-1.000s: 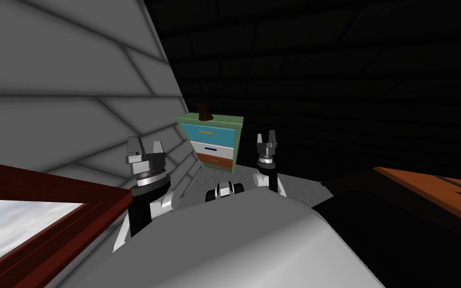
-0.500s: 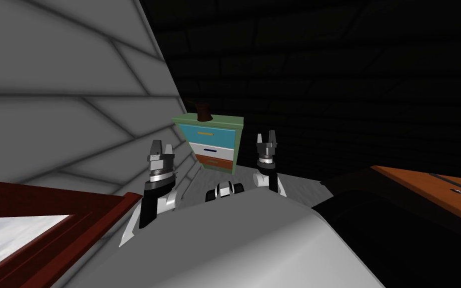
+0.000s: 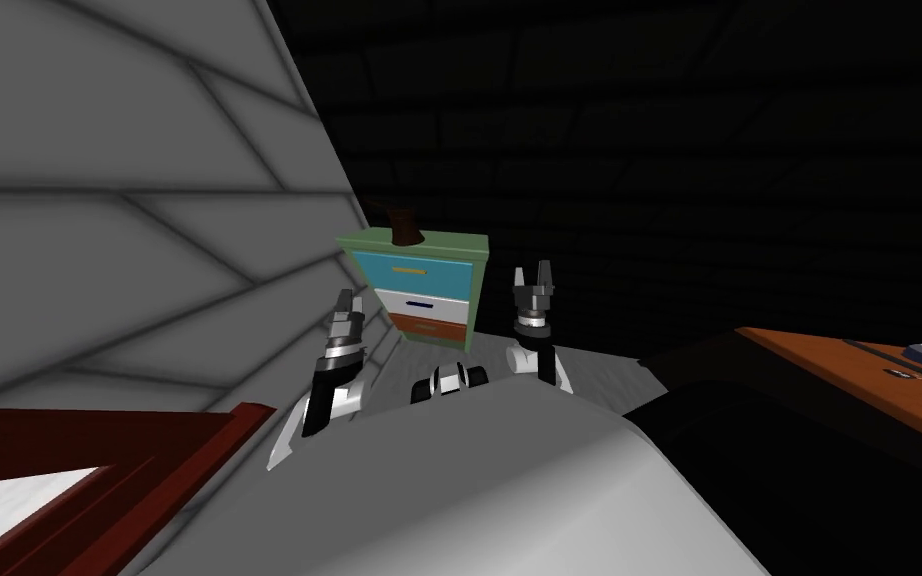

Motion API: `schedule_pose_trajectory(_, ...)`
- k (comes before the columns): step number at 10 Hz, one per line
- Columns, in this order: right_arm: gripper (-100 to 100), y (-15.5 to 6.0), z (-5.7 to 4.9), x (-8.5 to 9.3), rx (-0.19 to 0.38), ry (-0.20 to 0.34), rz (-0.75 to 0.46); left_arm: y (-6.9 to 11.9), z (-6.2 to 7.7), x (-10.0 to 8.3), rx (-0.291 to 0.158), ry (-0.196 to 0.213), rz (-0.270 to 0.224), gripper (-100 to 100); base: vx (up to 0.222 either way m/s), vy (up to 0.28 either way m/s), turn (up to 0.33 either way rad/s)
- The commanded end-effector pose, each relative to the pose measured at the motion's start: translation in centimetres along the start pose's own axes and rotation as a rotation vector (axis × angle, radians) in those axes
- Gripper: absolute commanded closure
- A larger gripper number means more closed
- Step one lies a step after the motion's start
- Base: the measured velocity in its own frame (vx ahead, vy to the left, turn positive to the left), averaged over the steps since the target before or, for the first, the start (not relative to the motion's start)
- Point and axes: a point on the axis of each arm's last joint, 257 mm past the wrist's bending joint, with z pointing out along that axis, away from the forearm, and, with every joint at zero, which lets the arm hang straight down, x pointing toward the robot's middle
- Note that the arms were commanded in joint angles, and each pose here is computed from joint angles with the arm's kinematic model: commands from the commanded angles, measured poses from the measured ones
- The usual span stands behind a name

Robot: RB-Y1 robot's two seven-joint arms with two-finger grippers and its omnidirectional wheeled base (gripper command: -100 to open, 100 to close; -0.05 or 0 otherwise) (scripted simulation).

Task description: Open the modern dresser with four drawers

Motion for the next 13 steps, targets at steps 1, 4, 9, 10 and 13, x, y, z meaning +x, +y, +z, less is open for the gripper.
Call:
schedule_pose_trajectory(1,0,0.0,0.0,0.0,0.000,0.000,0.000,2.8,-0.7,1.5,-0.052,0.032,0.007,-100,0.060,0.025,-0.063)
schedule_pose_trajectory(4,0,0.0,0.0,0.0,0.000,0.000,0.000,5.1,-1.4,2.6,-0.098,0.052,0.008,-100,0.038,0.012,-0.030)
schedule_pose_trajectory(9,0,0.0,0.0,0.0,0.000,0.000,0.000,9.5,-2.9,5.3,-0.189,0.085,-0.002,-100,0.051,0.028,-0.045)
schedule_pose_trajectory(10,0,0.0,0.0,0.0,0.000,0.000,0.000,10.3,-3.2,5.9,-0.207,0.093,-0.005,-100,0.048,0.023,-0.048)
schedule_pose_trajectory(13,0,0.0,0.0,0.0,0.000,0.000,0.000,12.0,-4.0,7.1,-0.245,0.112,-0.007,-100,0.032,0.017,-0.030)
